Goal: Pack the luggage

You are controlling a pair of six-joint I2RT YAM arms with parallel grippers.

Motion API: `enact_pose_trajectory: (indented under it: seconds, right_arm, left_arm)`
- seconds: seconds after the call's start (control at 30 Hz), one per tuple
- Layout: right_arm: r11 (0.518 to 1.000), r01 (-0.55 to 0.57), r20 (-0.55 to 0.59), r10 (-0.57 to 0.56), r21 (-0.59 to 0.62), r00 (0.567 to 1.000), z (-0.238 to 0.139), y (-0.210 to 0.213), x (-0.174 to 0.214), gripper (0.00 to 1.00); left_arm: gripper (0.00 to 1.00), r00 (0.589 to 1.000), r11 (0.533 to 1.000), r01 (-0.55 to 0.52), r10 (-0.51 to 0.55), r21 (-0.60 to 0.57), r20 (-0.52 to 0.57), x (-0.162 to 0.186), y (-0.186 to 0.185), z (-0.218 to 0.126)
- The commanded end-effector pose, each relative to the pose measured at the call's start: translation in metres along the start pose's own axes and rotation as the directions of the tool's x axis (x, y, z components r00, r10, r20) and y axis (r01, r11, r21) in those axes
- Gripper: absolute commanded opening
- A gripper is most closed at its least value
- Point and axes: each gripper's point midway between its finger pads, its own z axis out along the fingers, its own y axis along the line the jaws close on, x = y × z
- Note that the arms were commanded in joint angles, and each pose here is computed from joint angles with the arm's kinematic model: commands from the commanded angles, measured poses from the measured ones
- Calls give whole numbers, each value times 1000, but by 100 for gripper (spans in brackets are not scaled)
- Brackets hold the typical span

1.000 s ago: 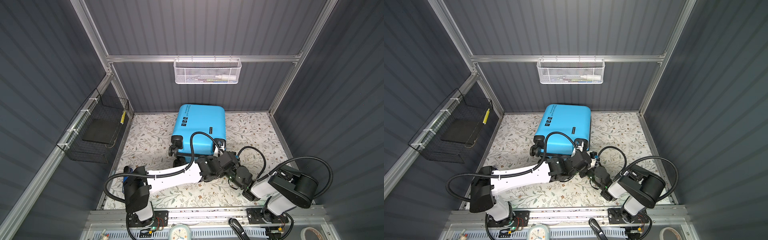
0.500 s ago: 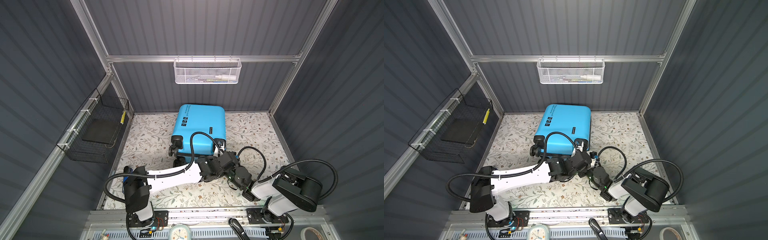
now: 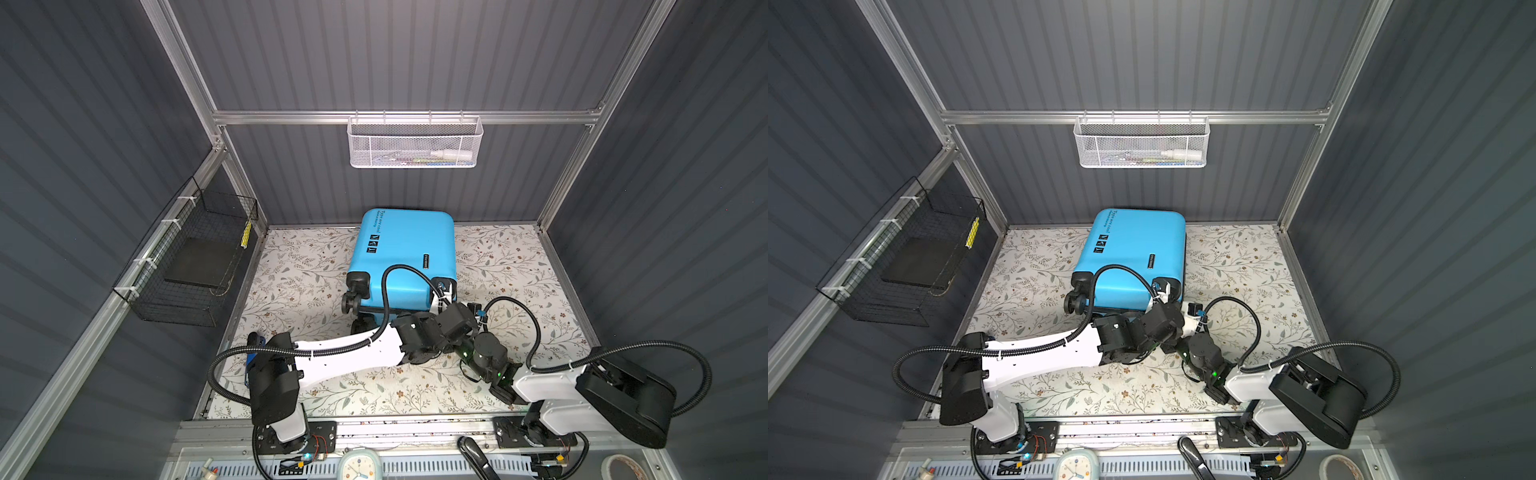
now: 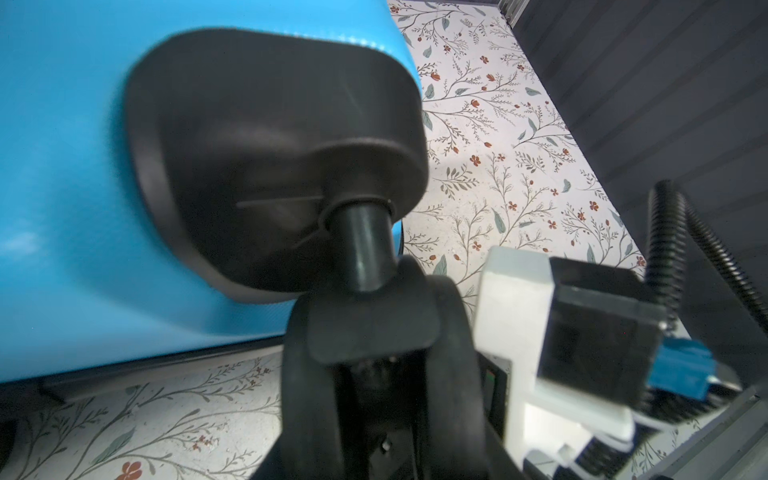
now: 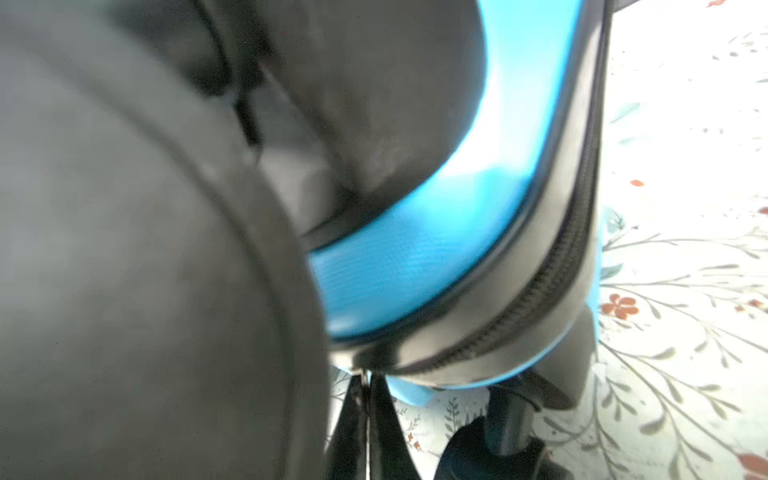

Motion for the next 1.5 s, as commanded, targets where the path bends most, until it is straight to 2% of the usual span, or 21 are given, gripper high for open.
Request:
enact_pose_trajectory:
  seconds: [0.0, 0.07, 0.23, 0.37, 0.5, 0.73, 0.83, 1.0, 1.03, 1.23, 1.3, 1.47]
  right_arm:
    - [905, 5, -13, 1, 426, 1000, -24, -106, 15, 0]
    - [908, 3, -23, 7, 419, 1000, -25, -108, 16, 0]
    - [958, 72, -75, -54, 276, 996, -18, -83, 19, 0]
    - [963, 132, -122, -106, 233, 987, -15, -80, 29, 0]
    - [969, 159, -97, -142, 191, 985, -14, -79, 32, 0]
    - [980, 115, -56, -107, 162, 993, -11, -81, 40, 0]
    - [982, 119, -74, -109, 148, 991, -7, -80, 44, 6]
    - [980, 143, -75, -133, 142, 988, -4, -78, 44, 28]
    - [979, 143, -76, -133, 142, 988, -3, -78, 44, 30]
    - [981, 144, -80, -135, 130, 988, -1, -75, 45, 34]
    - [981, 153, -66, -145, 123, 987, -3, -73, 41, 40]
    - [982, 157, -13, -157, 103, 988, -18, -65, 26, 43]
  left_arm:
    - [0, 979, 992, 70, -88, 102, 182, -61, -23, -43]
    - [0, 982, 993, 63, -79, 97, 174, -57, -23, -40]
    - [0, 989, 996, 35, -46, 81, 142, -46, -26, -26]
    - [0, 991, 997, 28, -38, 77, 129, -39, -27, -18]
    - [0, 991, 996, 30, -40, 85, 124, -38, -30, -16]
    - [0, 991, 995, 34, -46, 94, 125, -40, -32, -17]
    - [0, 990, 994, 40, -52, 100, 128, -41, -33, -18]
    - [0, 989, 993, 42, -57, 109, 133, -44, -35, -19]
    - [0, 990, 993, 41, -56, 111, 131, -43, -36, -19]
    - [0, 989, 993, 38, -53, 112, 135, -45, -36, -20]
    - [0, 989, 993, 37, -53, 115, 136, -46, -37, -21]
    - [0, 989, 992, 36, -52, 117, 135, -46, -38, -20]
